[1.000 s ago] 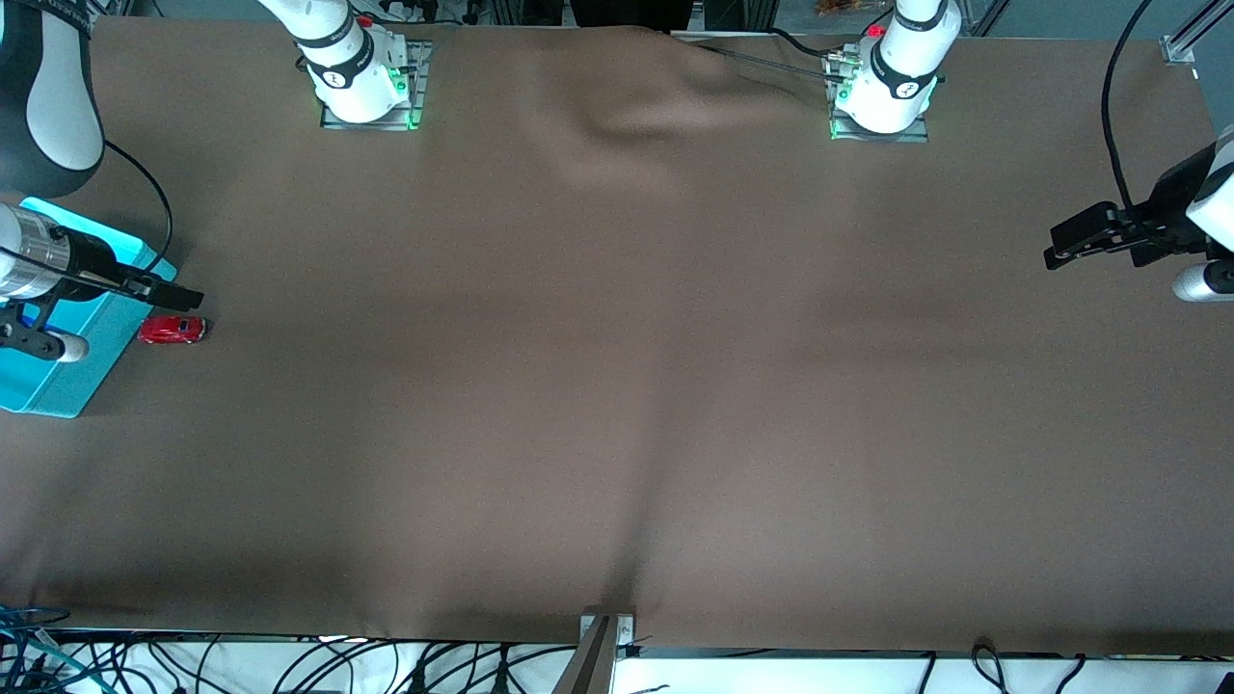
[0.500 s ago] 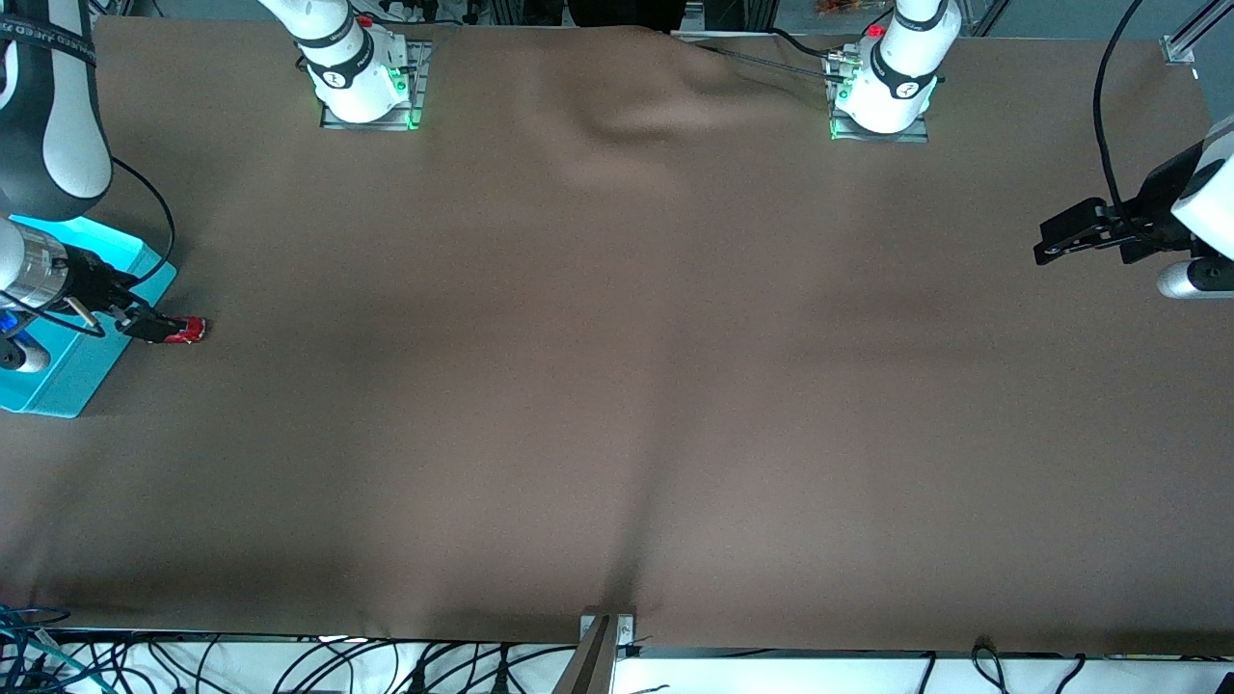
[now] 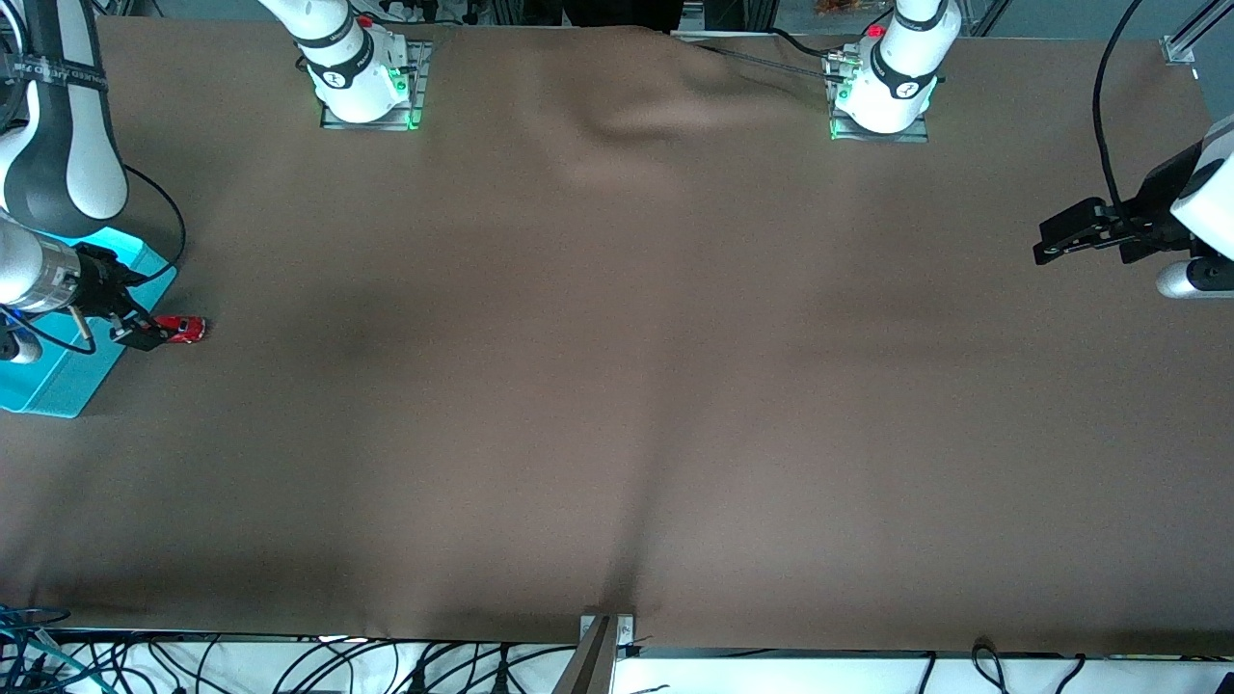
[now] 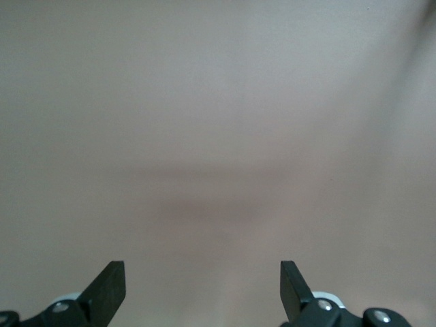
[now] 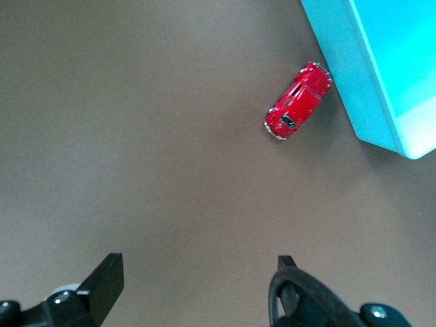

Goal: Wind red beetle toy and store in blue box

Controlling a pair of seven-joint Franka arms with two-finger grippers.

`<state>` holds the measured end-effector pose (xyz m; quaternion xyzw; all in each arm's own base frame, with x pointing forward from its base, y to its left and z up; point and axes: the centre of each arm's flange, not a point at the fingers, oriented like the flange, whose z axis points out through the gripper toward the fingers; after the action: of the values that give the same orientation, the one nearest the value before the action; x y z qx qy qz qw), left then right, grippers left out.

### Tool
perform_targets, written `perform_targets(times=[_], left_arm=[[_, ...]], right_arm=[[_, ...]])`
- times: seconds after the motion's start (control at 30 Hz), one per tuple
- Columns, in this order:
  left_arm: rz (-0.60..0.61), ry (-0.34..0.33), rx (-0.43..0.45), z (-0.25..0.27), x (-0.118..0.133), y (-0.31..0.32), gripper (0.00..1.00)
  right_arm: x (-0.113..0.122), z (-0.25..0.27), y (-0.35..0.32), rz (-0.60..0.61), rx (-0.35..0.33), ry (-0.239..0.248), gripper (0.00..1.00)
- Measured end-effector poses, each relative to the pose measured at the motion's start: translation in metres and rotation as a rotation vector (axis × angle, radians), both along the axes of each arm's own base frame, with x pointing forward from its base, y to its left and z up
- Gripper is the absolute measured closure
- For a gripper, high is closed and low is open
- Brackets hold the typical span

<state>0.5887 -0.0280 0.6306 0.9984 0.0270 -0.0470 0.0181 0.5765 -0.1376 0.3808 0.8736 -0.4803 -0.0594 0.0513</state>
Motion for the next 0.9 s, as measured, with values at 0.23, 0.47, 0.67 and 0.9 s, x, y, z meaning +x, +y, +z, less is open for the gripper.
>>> perform_targets(times=[0.23,0.47,0.67,0.9], left_arm=[[0.000,0.003,0.000,0.000,0.000,0.000,0.00],[-0.001,0.004,0.000,0.000,0.000,-0.001,0.00],[-0.002,0.004,0.000,0.000,0.000,-0.001,0.00],[-0.003,0.004,0.000,0.000,-0.001,-0.002,0.00]], right_arm=[[-0.012,-0.031,-0.026,-0.087,-0.021,-0.005,0.00],[-0.020,-0.054,-0.043,-0.175,-0.044,-0.014,0.00],[-0.029,-0.065,-0.068,-0.229,-0.063,-0.016,0.00],[-0.035,-0.078,-0.091,-0.265,-0.085,-0.019,0.00]])
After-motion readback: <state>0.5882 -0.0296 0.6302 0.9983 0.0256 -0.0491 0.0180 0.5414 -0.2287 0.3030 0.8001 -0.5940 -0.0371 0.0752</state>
